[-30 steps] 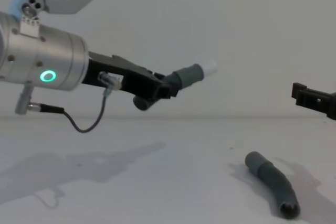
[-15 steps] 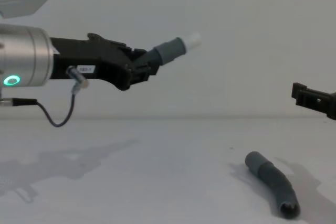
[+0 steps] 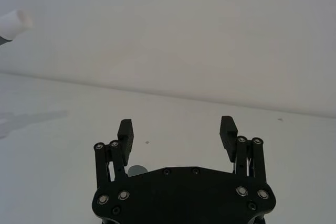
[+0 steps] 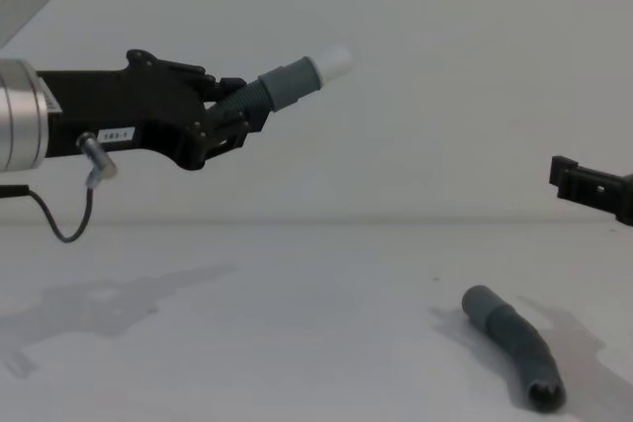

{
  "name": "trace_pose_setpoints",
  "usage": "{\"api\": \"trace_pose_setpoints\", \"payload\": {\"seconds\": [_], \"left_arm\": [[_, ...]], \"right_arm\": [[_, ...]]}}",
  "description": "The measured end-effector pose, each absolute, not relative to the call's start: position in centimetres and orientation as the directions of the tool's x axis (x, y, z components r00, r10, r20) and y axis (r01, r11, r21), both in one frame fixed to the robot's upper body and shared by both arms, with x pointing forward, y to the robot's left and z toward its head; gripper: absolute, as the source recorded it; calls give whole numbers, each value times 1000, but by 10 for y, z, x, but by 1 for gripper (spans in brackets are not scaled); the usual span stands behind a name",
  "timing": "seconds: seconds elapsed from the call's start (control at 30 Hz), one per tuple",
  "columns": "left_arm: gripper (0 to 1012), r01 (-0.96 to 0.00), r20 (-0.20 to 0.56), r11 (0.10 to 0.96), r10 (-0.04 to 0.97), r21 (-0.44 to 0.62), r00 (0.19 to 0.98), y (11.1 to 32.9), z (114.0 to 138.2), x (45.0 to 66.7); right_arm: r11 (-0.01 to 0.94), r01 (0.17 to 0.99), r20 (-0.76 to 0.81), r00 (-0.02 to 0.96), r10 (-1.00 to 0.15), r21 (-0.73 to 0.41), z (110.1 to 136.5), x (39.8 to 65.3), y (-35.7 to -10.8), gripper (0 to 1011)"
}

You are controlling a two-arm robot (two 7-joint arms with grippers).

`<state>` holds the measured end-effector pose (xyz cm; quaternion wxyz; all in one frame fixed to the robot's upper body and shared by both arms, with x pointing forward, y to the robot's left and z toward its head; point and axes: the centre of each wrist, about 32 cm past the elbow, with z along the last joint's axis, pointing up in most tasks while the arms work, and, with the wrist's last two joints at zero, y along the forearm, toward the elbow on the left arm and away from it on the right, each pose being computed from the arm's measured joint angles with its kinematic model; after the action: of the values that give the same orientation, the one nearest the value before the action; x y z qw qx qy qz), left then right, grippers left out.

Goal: Use both hands to pick up one end of the pipe from the table, align the ends, and insert them.

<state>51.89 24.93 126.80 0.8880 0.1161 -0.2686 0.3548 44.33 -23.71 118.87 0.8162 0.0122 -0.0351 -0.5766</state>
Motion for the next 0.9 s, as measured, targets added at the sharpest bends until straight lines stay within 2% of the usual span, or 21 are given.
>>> {"api": "trace_pose_setpoints", "payload": {"seconds": [0.43,0.9], "left_arm": [[290,-577,613,816,476,-41,630,263,1256,535],[290,-458,649,888,376,-48,661,272,1249,550]], "right_arm": [[335,940,43,333,-942,60,1189,443,-237,1001],[335,940,43,333,-942,60,1189,443,-237,1001]]}}
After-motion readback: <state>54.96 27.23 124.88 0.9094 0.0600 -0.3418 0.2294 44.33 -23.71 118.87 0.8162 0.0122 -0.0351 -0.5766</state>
